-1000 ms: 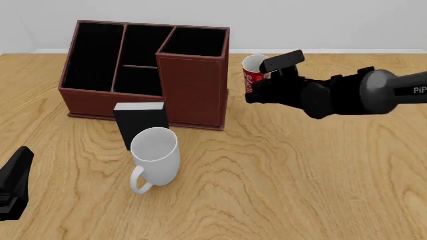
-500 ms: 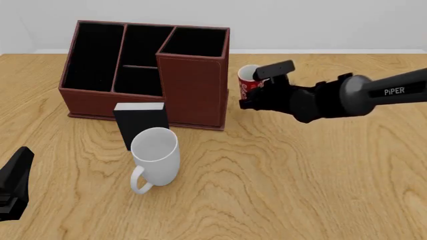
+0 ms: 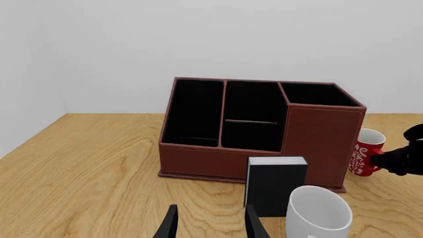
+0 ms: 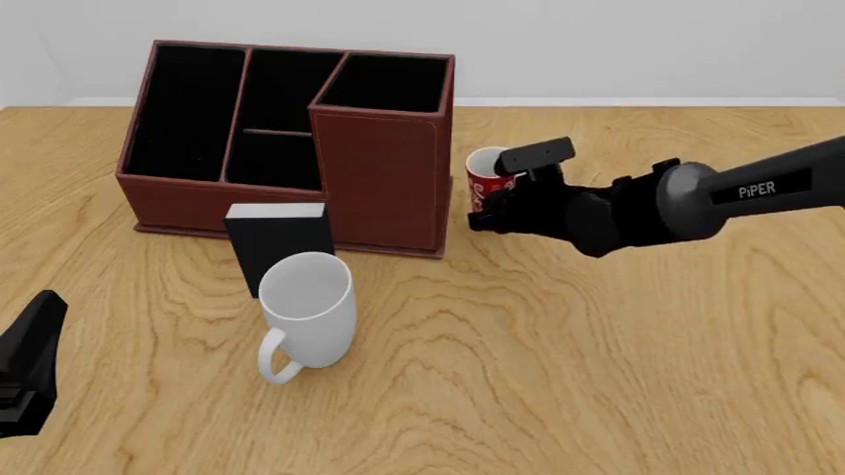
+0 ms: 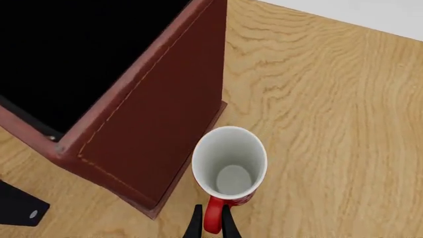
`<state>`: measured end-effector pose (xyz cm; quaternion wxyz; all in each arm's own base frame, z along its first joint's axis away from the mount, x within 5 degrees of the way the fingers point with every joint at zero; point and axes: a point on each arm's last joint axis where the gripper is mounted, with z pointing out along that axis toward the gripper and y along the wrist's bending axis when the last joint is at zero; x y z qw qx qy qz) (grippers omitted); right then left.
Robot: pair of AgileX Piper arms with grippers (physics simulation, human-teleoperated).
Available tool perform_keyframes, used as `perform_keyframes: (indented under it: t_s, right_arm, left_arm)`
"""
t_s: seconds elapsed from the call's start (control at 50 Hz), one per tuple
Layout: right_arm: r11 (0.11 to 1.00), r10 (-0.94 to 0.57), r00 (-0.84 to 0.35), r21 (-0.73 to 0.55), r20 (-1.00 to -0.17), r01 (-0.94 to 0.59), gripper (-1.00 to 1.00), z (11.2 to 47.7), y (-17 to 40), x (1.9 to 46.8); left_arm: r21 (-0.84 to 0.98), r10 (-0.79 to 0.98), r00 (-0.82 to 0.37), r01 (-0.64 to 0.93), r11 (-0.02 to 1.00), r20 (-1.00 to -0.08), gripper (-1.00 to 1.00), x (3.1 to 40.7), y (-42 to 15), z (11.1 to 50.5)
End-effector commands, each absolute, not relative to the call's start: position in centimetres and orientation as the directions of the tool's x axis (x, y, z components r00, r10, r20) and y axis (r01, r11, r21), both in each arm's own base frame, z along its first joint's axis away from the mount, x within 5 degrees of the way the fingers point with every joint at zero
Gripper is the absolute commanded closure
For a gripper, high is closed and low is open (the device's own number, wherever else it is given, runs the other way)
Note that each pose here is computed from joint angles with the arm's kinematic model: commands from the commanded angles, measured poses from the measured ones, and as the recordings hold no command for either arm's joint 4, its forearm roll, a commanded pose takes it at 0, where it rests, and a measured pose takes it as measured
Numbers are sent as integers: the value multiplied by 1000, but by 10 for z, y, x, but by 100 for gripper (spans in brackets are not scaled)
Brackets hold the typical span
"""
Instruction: Pick up the red mug and place it to the right of the caddy.
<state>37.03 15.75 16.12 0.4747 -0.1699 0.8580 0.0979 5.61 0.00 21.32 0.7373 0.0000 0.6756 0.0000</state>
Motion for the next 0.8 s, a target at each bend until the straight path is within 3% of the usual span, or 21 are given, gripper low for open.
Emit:
perform_keyframes:
  t_s: [0.02,0.76,0.78,0.8]
  right_arm:
    - [922,-192,-488,14,-851,-388,100,161,159,369]
    - [926,-182,-520,32,-834,-376,100,145,159,368]
    - [925,-185,-518,29,-835,-378,-100,145,158,367]
    - [926,-187,-517,27,-835,-377,-100,145,157,367]
  left_arm:
    - [0,0,87,0,1000,-996,-100,56,0,213]
    - [0,0,87,0,1000,-996,-100,56,0,213]
    - [0,0,87,0,1000,-996,-100,56,0,213]
    - [0,0,87,0,1000,-996,-100,56,0,213]
